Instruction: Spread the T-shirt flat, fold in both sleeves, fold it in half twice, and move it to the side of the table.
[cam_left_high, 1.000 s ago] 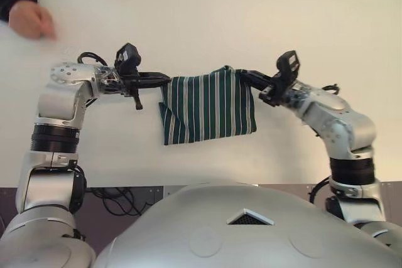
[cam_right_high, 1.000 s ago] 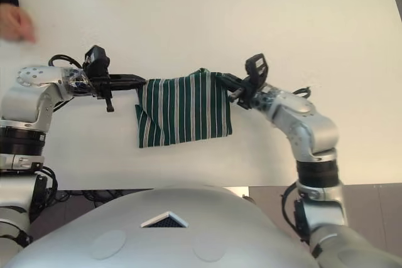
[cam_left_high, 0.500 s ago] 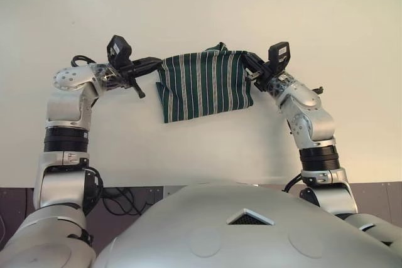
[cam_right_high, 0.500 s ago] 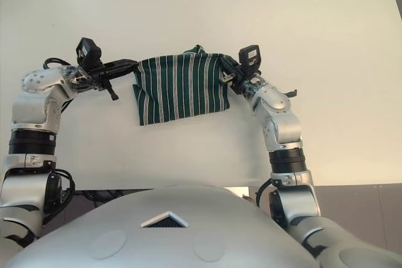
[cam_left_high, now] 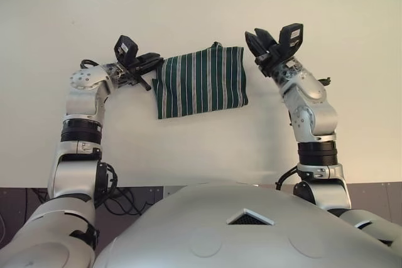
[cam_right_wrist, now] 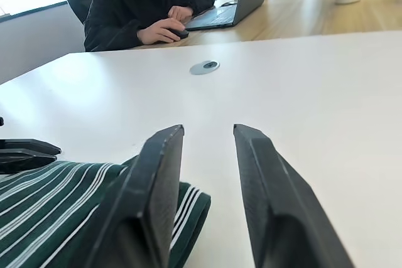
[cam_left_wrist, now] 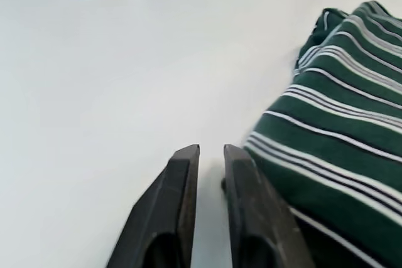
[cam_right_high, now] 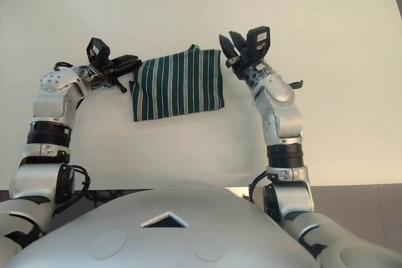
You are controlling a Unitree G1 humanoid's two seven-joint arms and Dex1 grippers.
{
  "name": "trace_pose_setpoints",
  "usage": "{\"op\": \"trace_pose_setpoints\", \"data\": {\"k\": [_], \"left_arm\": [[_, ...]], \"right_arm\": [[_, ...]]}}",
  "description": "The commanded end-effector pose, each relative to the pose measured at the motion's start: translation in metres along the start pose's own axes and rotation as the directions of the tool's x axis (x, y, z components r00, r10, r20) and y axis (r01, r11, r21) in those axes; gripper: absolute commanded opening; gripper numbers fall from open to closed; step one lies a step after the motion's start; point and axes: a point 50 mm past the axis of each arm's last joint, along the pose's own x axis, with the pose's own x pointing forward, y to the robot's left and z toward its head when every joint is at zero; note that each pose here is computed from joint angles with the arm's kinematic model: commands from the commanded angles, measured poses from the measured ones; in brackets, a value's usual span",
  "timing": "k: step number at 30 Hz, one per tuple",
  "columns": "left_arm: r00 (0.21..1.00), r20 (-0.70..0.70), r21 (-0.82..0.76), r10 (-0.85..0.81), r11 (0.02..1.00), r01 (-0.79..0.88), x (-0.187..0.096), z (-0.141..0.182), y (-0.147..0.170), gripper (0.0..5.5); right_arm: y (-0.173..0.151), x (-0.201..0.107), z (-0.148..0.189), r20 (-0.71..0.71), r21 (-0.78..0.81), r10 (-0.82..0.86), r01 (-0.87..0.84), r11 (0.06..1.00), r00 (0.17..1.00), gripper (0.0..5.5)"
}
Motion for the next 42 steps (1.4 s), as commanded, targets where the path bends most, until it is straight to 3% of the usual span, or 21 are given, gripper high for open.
{"op": "trace_pose_setpoints", "data": {"k": [1, 4, 8, 14, 19, 26, 32, 36, 39, 42], "left_arm": [[0.986, 0.121, -0.028, 0.117, 0.993, -0.115, -0.013, 0.018, 0.017, 1.22], [0.907, 0.337, -0.104, 0.253, 0.967, -0.231, -0.026, 0.049, 0.032, 1.22], [0.851, 0.471, -0.135, 0.232, 0.972, -0.191, -0.024, 0.073, 0.022, 1.22], [0.853, 0.497, -0.085, 0.159, 0.987, -0.134, -0.017, 0.085, 0.001, 1.22], [0.847, 0.504, -0.102, 0.169, 0.985, -0.136, -0.013, 0.086, 0.0, 1.22], [0.849, 0.498, -0.126, 0.176, 0.983, -0.13, 0.0, 0.082, -0.003, 1.22], [0.868, 0.49, -0.1, 0.084, 0.994, -0.04, 0.019, 0.088, -0.016, 1.22], [0.869, 0.488, -0.107, 0.086, 0.993, -0.038, 0.022, 0.086, -0.018, 1.22], [0.852, 0.503, -0.133, 0.142, 0.987, -0.086, 0.018, 0.082, -0.018, 1.22], [0.811, 0.537, -0.135, 0.232, 0.973, -0.188, 0.014, 0.087, -0.014, 1.22]], "right_arm": [[0.014, -0.003, 0.019, 0.031, 0.04, 0.18, -0.181, 0.983, 0.983, 1.44], [0.054, -0.007, 0.008, -0.064, 0.079, 0.478, -0.473, 0.878, 0.876, 1.44], [0.061, -0.008, -0.013, -0.184, 0.072, 0.55, -0.547, 0.834, 0.815, 1.44], [0.039, -0.006, -0.057, -0.477, 0.016, 0.384, -0.429, 0.903, 0.791, 1.44], [-0.002, 0.006, -0.063, -0.507, -0.101, 0.178, -0.263, 0.959, 0.843, 1.44], [-0.094, 0.021, -0.036, -0.393, -0.191, -0.137, 0.065, 0.979, 0.909, 1.44], [-0.147, 0.002, -0.007, -0.292, -0.31, -0.391, 0.3, 0.902, 0.873, 1.44], [-0.156, 0.003, 0.032, -0.039, -0.228, -0.39, 0.371, 0.9, 0.92, 1.44], [-0.148, 0.015, 0.074, 0.18, -0.201, -0.288, 0.322, 0.925, 0.941, 1.44], [-0.137, 0.023, 0.101, 0.298, -0.175, -0.21, 0.27, 0.947, 0.931, 1.44]]}}
